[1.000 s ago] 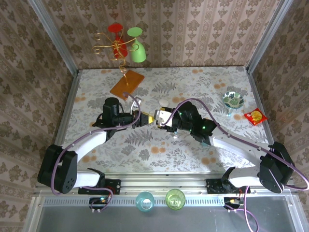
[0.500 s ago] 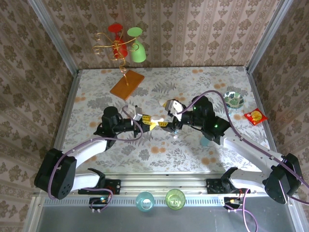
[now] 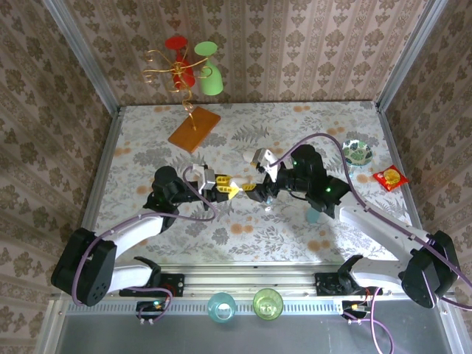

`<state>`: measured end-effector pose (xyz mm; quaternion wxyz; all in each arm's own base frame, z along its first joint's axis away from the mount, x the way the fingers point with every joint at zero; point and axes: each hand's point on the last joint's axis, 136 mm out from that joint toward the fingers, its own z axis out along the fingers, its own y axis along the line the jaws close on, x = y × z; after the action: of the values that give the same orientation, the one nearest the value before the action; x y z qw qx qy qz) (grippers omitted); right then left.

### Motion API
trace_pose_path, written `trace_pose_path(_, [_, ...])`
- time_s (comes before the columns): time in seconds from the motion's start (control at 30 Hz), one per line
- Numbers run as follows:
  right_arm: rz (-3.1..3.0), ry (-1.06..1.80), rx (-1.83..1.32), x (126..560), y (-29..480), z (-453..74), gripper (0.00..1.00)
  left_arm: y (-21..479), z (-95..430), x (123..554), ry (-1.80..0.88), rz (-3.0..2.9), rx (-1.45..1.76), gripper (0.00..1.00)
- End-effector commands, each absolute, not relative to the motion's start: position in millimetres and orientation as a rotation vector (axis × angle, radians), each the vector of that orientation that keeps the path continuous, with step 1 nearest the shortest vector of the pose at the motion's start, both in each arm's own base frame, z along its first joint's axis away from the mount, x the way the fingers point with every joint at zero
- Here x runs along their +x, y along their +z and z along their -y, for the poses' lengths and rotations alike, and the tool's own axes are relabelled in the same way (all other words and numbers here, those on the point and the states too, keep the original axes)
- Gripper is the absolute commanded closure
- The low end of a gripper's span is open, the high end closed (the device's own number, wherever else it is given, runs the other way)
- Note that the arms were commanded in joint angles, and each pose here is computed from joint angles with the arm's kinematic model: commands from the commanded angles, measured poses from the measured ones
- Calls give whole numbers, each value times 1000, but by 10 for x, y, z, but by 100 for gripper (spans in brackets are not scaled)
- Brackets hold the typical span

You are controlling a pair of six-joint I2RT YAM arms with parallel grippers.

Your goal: Insert wireless bluetooth earbuds into charging case

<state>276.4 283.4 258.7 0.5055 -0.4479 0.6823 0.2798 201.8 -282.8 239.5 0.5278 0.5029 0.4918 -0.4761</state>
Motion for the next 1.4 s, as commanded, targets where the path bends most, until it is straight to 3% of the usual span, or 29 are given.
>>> trace_pose_path(0.0, [-1678,666,-941,2935,2844,-2735,21,2441,2821,1857,-1126,-1069,1268,100])
trace_pose_path(0.2, [-1747,708,-865,3010,2849,-2685,23,2398,2842,1785,-1079,-992,1315,100])
trace_pose_path(0.43, [-1757,771,-800,3000,2951,-2674,22,2245,2953,1996,-932,-1099,1263,100])
trace_pose_path(0.47, [-1760,783,-774,3004,2967,-2651,21,2222,2955,1993,-903,-1086,1275,100])
trace_pose_path(0.6, [-1800,788,-597,3134,2946,-2436,0,2206,2929,2011,-808,-1037,1269,100])
trace_pose_path(0.87, [-2012,794,-198,3278,2339,-1943,0,2171,2874,2002,-738,-1020,1221,100])
trace_pose_path(1.1, [-2389,682,143,3075,1526,-1689,18,1989,2783,1946,-688,-1064,1228,100])
trace_pose_path(1.37, [-2559,600,328,2827,984,-1739,49,1807,2703,1982,-614,-1118,1238,100])
